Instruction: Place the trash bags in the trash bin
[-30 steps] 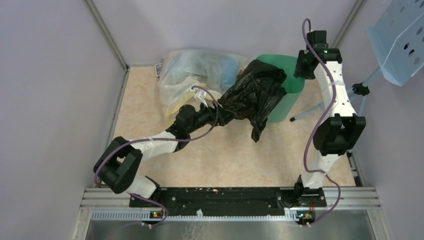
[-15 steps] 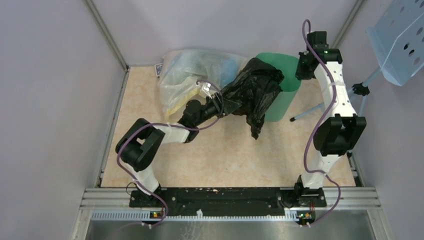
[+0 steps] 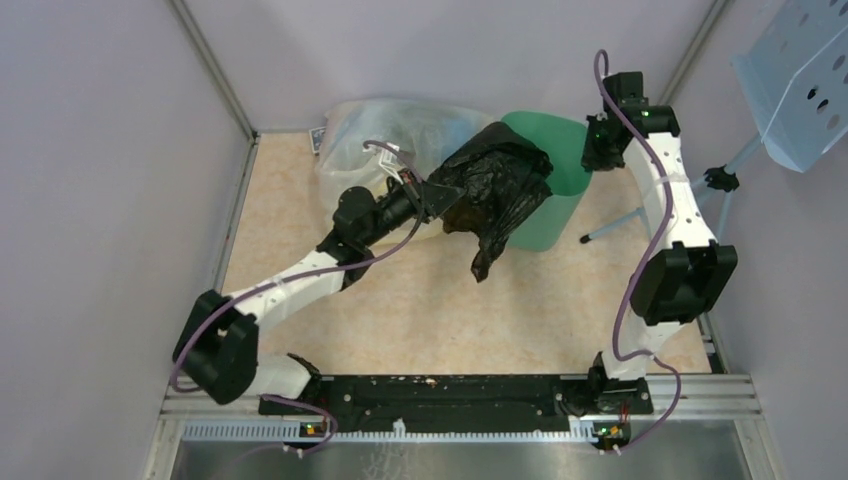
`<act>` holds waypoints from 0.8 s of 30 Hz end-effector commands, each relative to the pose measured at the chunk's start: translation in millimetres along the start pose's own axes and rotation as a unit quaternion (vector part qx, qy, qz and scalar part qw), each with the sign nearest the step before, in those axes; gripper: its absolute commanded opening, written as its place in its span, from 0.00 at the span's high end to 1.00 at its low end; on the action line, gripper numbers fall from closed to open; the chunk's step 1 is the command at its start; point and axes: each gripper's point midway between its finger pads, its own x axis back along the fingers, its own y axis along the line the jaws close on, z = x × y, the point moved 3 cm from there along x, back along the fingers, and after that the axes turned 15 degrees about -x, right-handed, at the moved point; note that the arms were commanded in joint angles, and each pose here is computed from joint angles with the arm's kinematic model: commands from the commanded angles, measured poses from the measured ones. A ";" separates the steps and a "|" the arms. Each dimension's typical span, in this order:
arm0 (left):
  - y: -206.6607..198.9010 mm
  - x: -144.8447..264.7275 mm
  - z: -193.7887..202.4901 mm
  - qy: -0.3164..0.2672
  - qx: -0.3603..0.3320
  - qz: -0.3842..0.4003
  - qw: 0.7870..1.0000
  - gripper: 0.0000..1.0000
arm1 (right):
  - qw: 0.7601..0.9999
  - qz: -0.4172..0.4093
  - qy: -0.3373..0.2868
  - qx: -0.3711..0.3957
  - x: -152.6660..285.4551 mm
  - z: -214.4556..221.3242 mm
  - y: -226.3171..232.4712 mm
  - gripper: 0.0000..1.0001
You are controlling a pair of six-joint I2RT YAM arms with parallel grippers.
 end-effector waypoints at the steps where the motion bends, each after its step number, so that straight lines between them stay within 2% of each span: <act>1: -19.2 18.2 -27.8 0.014 -0.040 -0.021 0.999 1.00 | 0.999 -0.026 0.014 0.027 37.6 29.6 13.9 1.00; 6: -43.5 35.5 -40.2 0.045 -0.033 -0.011 0.998 1.00 | 0.996 -0.050 0.045 0.061 52.8 65.4 32.1 1.00; 13: -73.6 57.1 -61.8 0.060 -0.034 0.002 0.998 1.00 | 0.988 -0.092 0.069 0.101 81.4 111.4 60.8 0.99; 17: -83.8 65.5 -71.2 0.058 -0.039 0.004 0.998 1.00 | 0.988 -0.096 0.059 0.106 87.6 111.6 63.9 0.67; 20: -87.3 69.5 -72.7 0.060 -0.039 0.006 0.997 1.00 | 0.990 -0.084 0.024 0.106 99.7 95.2 60.0 0.54; 24: -90.1 75.1 -72.3 0.066 -0.037 0.004 0.997 1.00 | 0.989 -0.093 -0.026 0.109 132.7 68.9 59.9 0.47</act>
